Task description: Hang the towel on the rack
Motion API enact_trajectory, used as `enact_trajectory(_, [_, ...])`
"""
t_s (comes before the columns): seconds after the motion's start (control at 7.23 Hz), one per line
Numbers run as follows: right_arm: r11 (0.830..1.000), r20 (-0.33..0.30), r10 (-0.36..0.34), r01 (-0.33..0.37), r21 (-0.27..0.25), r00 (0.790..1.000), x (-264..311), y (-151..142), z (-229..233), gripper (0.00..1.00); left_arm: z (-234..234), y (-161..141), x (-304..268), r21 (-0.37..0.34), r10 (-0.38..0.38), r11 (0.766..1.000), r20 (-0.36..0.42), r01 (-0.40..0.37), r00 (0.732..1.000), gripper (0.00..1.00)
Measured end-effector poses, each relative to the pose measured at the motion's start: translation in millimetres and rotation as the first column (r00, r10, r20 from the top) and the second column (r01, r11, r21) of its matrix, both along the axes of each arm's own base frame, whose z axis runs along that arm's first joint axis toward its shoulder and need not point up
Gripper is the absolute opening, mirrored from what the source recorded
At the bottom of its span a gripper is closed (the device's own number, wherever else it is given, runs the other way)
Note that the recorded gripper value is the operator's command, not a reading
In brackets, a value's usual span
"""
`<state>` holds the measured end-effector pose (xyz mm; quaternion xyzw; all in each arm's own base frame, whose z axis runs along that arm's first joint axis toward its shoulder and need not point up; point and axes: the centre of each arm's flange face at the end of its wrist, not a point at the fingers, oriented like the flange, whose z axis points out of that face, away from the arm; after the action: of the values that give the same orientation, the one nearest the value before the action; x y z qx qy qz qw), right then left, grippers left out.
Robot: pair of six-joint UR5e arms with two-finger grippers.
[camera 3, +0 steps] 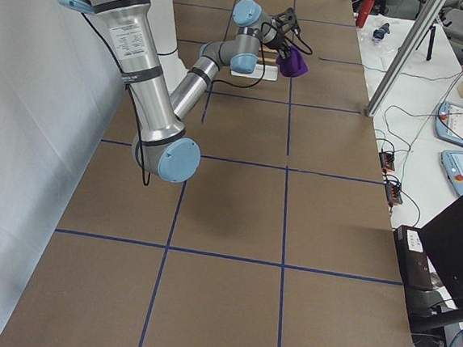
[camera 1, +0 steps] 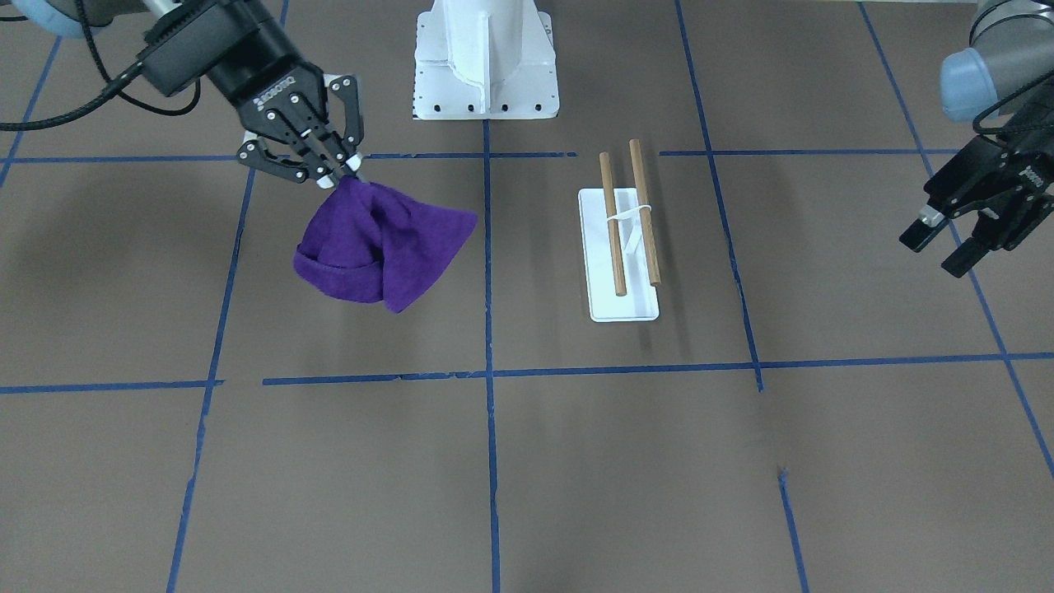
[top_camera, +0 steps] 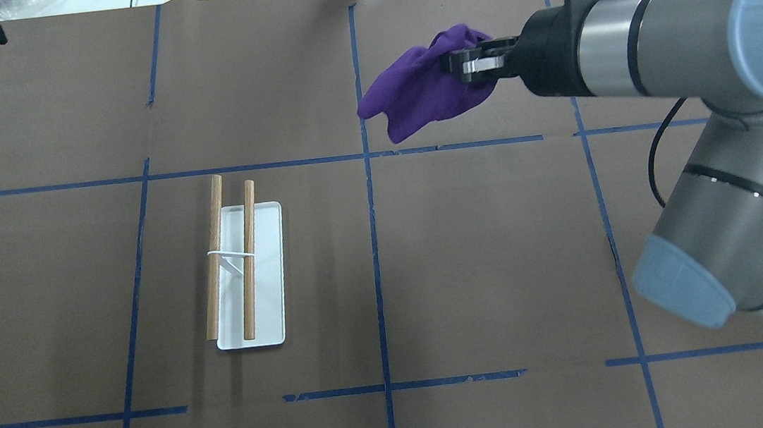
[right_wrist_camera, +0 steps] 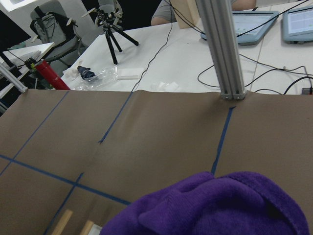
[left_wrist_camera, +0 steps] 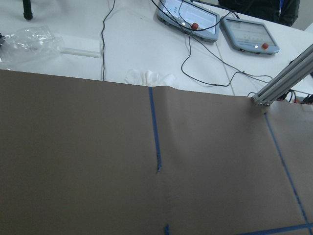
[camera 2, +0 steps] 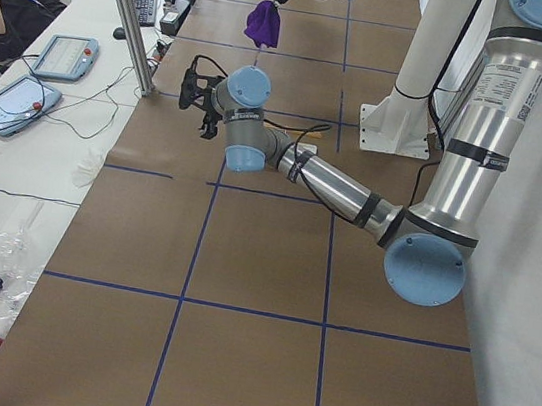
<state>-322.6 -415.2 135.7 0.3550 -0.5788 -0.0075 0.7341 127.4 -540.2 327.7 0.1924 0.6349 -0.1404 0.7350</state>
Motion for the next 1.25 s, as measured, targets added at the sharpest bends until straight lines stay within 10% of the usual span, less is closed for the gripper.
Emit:
enact_trajectory(0.42, [0.989,0.041,-0.011,0.005,0.146,0.999,-76.4,89.8,-35.0,0.0,-82.4,6.6,109.4,-0.035,0.162,0.985,-0.131,-0.168,0.978,1.0])
enact_trajectory(1.25, [0.983,0.107,0.027,-0.046,0.175,0.994,-65.3,109.1,-59.9,0.0,-157.8,40.1,192.6,-0.257,0.19,0.922,-0.351,-0.289,0.917,1.0])
